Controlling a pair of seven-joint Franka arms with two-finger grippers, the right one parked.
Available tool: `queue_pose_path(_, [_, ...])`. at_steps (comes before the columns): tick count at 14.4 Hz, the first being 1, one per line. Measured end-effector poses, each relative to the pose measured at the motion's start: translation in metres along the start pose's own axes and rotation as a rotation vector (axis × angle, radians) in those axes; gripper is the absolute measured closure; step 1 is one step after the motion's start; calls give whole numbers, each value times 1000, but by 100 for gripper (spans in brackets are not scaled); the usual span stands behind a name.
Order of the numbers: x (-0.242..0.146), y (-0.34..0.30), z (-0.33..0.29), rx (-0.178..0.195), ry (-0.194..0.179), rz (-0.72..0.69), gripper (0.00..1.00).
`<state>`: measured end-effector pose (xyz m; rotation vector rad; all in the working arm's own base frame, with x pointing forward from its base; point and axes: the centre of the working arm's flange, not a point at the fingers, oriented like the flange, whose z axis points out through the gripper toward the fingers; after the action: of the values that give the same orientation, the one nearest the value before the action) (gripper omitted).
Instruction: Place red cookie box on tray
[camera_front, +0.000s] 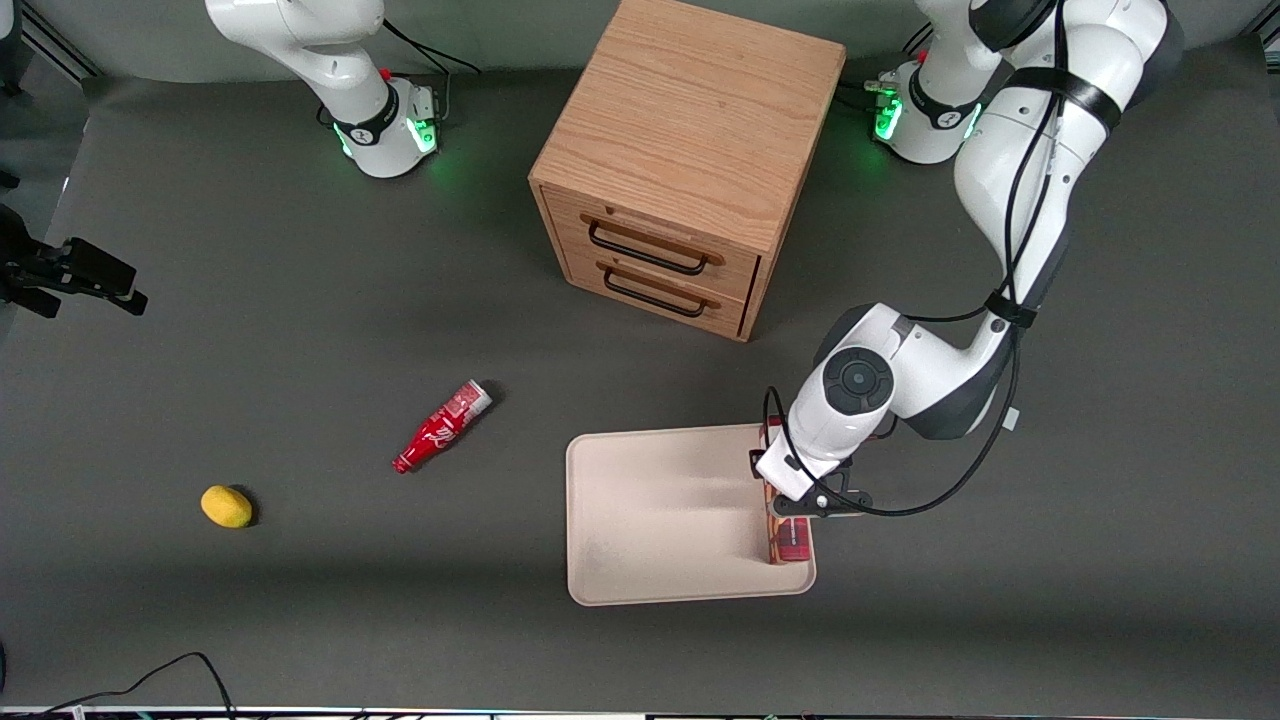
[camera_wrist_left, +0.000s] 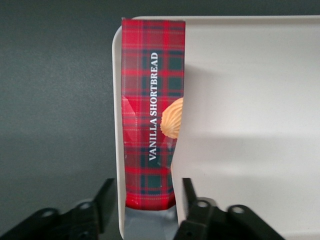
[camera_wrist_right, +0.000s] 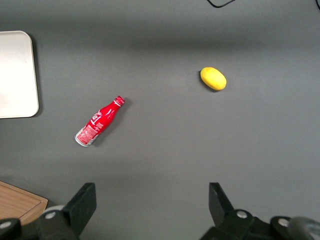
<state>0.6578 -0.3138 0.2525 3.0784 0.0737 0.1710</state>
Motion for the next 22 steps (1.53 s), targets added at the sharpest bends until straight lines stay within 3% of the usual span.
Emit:
queue_pose_path(3, [7,-3,-9,-4,16,-13,1])
queue_pose_path(6, [15,-12,-43,41,11,-29,0])
queue_pose_path(10, [19,-44,-161,89,-23,-113,0])
queue_pose_path(13, [9,-87,-242,105,-83,-101,0])
queue_pose_path(15, [0,-129,-287,95,-143,-74,0])
queue_pose_path(18, [-20,-219,-361,54,-200,-23,0])
queue_pose_path(22, [-71,-294,-420,23,-202,28,0])
